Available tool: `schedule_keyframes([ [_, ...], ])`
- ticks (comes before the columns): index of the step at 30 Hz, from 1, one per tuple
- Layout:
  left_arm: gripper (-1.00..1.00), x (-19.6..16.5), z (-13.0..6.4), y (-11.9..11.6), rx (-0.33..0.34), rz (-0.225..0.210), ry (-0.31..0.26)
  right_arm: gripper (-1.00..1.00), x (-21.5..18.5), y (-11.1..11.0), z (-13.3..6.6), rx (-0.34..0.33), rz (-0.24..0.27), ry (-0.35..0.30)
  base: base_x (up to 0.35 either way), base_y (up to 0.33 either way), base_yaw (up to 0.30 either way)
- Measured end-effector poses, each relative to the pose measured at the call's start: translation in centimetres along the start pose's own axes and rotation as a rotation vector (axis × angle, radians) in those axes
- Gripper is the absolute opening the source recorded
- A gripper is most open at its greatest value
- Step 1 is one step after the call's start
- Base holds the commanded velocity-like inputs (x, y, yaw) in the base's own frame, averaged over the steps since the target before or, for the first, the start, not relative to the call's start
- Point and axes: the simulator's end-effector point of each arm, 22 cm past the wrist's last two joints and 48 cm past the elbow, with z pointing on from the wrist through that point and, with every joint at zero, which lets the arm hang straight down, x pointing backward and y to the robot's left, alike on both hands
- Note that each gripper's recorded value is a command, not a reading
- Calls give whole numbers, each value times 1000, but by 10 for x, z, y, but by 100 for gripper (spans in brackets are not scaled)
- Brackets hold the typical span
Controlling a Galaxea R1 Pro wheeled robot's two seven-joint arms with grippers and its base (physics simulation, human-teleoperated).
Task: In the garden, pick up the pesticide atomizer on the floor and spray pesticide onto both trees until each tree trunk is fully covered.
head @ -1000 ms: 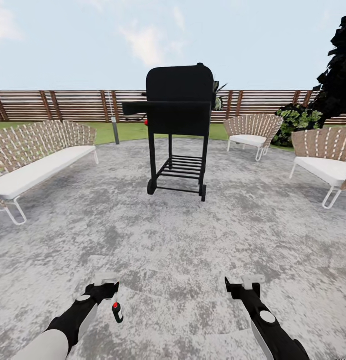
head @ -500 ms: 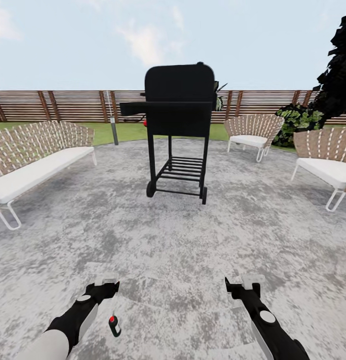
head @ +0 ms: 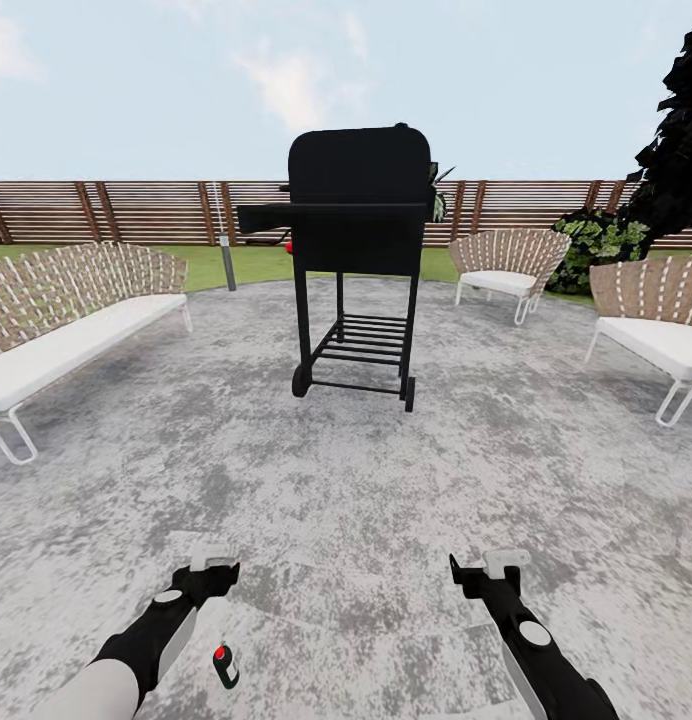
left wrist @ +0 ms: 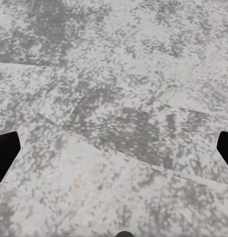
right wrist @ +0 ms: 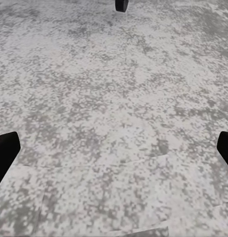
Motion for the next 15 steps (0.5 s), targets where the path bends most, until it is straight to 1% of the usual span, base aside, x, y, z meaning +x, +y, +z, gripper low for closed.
schedule_keyframes([
  [15, 100, 37, 13, 0, -2, 3, 67, 100, 33, 2, 7, -1, -1, 56, 0, 0, 0],
])
